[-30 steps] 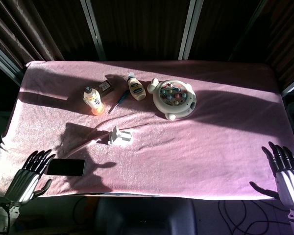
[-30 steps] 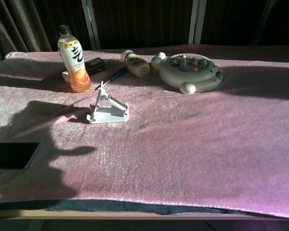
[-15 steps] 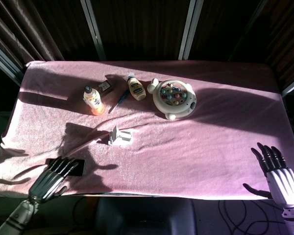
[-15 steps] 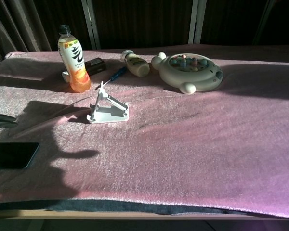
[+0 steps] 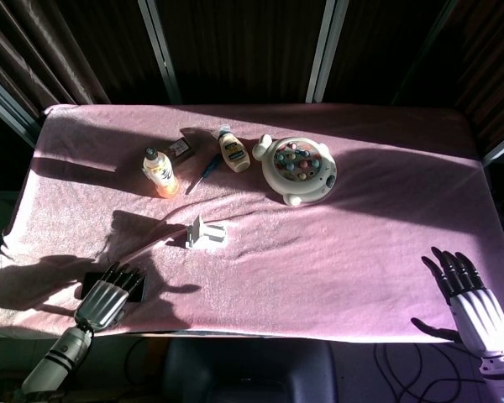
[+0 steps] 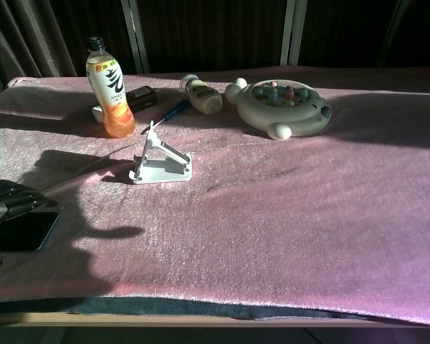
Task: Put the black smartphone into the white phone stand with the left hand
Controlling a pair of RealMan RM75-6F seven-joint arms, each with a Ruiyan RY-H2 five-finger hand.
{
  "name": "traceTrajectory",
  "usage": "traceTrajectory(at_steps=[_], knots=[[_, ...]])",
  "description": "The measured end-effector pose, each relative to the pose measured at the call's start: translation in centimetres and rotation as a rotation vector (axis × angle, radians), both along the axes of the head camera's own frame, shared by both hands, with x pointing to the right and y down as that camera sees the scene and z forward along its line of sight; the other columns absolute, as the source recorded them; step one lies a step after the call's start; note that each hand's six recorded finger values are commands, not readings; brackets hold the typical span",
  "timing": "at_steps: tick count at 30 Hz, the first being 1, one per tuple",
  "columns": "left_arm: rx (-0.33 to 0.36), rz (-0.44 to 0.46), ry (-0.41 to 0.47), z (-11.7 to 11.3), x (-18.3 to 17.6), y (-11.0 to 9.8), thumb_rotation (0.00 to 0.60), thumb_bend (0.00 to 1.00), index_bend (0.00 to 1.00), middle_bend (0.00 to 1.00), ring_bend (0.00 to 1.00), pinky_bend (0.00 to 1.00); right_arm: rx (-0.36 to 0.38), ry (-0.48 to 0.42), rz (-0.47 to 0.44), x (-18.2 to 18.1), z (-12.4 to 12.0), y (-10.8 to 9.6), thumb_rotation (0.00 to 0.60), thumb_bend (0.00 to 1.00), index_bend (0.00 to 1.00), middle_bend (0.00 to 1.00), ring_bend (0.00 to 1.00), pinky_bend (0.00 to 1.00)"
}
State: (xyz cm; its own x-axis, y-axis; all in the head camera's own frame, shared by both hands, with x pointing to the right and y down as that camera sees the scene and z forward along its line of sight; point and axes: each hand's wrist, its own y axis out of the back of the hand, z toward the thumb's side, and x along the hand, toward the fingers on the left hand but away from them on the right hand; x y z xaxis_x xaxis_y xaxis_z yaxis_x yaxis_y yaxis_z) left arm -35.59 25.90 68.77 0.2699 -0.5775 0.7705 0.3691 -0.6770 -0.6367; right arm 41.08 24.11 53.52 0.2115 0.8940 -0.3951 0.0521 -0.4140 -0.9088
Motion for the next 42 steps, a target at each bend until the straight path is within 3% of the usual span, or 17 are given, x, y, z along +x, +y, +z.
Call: traceTrajectory(at_steps=[13, 20, 24, 29, 37, 42], knots=[[-0.040, -0.042, -0.106, 1.7, -0.8, -0.7, 0.600, 0.34, 0.10, 0.14, 0.00, 0.00, 0.011, 0.002, 0.026, 0.3, -0.2, -0.1, 0.600, 0.24, 0.00, 0.00, 0.00, 0.00], [-0.043, -0.049, -0.128, 2.0, -1.1, -1.0, 0.600, 0.34, 0.21, 0.27, 0.06, 0.00, 0.022, 0.000, 0.035, 0.3, -0.5, 0.0, 0.600, 0.24, 0.00, 0.00, 0.00, 0.00], [-0.043, -0.053, -0.118, 2.1, -1.0, -1.1, 0.600, 0.34, 0.31, 0.41, 0.12, 0.00, 0.027, -0.003, 0.044, 0.5, -0.6, 0.0, 0.600, 0.24, 0.00, 0.00, 0.00, 0.00], [-0.019, -0.053, -0.090, 2.1, -0.6, -1.6, 0.600, 0.33, 0.52, 0.65, 0.25, 0.00, 0.031, -0.016, 0.048, 0.6, -0.8, 0.0, 0.600, 0.24, 0.00, 0.00, 0.00, 0.00], [-0.013, -0.081, -0.029, 2.0, -0.3, -2.1, 0.600, 0.36, 0.67, 0.86, 0.45, 0.10, 0.022, -0.013, 0.035, 0.6, -0.6, 0.0, 0.600, 0.23, 0.00, 0.00, 0.00, 0.00], [0.084, -0.125, 0.049, 1.2, 0.0, -3.2, 0.600, 0.38, 0.70, 0.91, 0.48, 0.13, 0.023, -0.014, 0.037, 0.6, -0.7, 0.0, 0.600, 0.23, 0.00, 0.00, 0.00, 0.00]])
